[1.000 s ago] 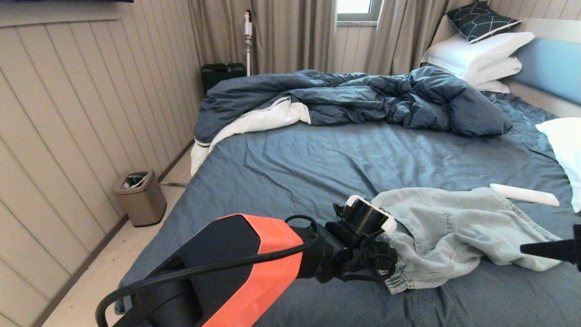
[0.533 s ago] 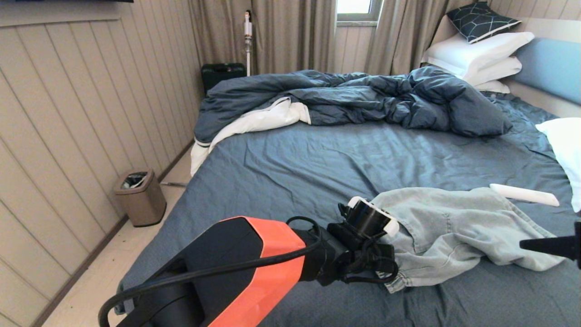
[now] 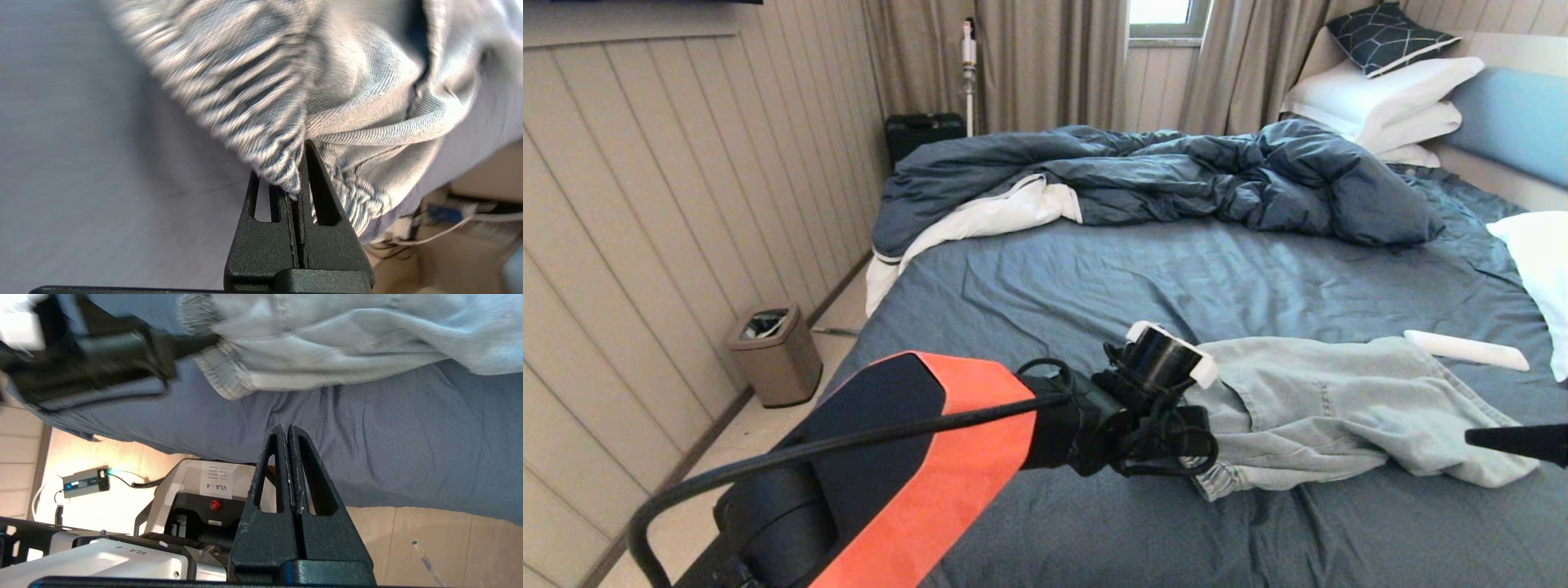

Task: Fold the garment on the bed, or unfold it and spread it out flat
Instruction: Unford the blue shorts

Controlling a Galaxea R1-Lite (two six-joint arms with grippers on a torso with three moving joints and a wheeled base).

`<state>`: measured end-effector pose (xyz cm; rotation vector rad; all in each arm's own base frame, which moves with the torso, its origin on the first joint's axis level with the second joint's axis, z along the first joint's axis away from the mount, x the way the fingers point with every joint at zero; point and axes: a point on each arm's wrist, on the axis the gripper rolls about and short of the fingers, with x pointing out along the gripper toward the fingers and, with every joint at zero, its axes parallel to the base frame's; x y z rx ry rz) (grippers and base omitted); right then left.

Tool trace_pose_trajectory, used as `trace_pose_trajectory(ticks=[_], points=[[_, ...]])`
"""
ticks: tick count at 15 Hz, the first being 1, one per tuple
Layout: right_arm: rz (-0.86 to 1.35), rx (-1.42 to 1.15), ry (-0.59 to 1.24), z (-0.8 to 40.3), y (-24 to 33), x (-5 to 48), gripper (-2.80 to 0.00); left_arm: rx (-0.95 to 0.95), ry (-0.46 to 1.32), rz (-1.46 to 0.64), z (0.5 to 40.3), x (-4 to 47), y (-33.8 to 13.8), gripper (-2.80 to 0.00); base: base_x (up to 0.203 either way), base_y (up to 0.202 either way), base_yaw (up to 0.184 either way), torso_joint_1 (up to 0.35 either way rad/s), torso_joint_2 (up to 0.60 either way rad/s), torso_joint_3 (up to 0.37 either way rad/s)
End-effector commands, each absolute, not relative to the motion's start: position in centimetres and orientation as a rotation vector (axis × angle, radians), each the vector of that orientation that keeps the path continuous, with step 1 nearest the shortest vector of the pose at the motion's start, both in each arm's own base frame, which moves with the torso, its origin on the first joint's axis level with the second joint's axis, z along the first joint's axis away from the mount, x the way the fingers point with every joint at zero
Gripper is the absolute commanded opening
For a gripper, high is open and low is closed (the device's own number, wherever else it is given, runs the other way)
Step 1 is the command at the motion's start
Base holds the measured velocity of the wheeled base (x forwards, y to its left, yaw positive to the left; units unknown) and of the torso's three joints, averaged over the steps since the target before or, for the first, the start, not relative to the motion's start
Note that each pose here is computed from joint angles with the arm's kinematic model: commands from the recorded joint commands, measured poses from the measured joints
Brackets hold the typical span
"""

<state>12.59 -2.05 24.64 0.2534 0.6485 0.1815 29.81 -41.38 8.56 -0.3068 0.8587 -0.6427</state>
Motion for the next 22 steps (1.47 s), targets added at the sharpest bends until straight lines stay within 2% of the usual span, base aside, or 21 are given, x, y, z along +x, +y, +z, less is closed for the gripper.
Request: trace_pose_trajectory(ticks=[1,6,14,17,22], points=[[0.186,0.248,0.633,24.8,-2.0,12.5,-2.8,-0.343,0.865,-0.589,10.6,30.4,-39.1,-2.8,0.0,0.0,0.0,0.0,0.0,0.0],[0.195,0.24,0.609,25.1,-1.9,12.3,-2.8,-0.347,0.901,-0.485,11.8,29.0,-32.2,-2.8,0.0,0.0,0.0,0.0,0.0,0.0],[0.208,0.24,0.595,25.2,-1.8,11.9,-2.8,-0.347,0.683,-0.314,19.1,27.3,-15.7,-2.8,0.0,0.0,0.0,0.0,0.0,0.0],[0.208,0.246,0.614,24.8,-1.9,12.2,-2.8,-0.264,0.728,-0.258,17.2,26.9,-13.0,-2.8,0.0,0.0,0.0,0.0,0.0,0.0],[0.209,0.252,0.632,24.1,-2.1,13.0,-2.8,-0.211,0.79,-0.253,12.7,27.6,-13.1,-2.8,0.0,0.0,0.0,0.0,0.0,0.0]])
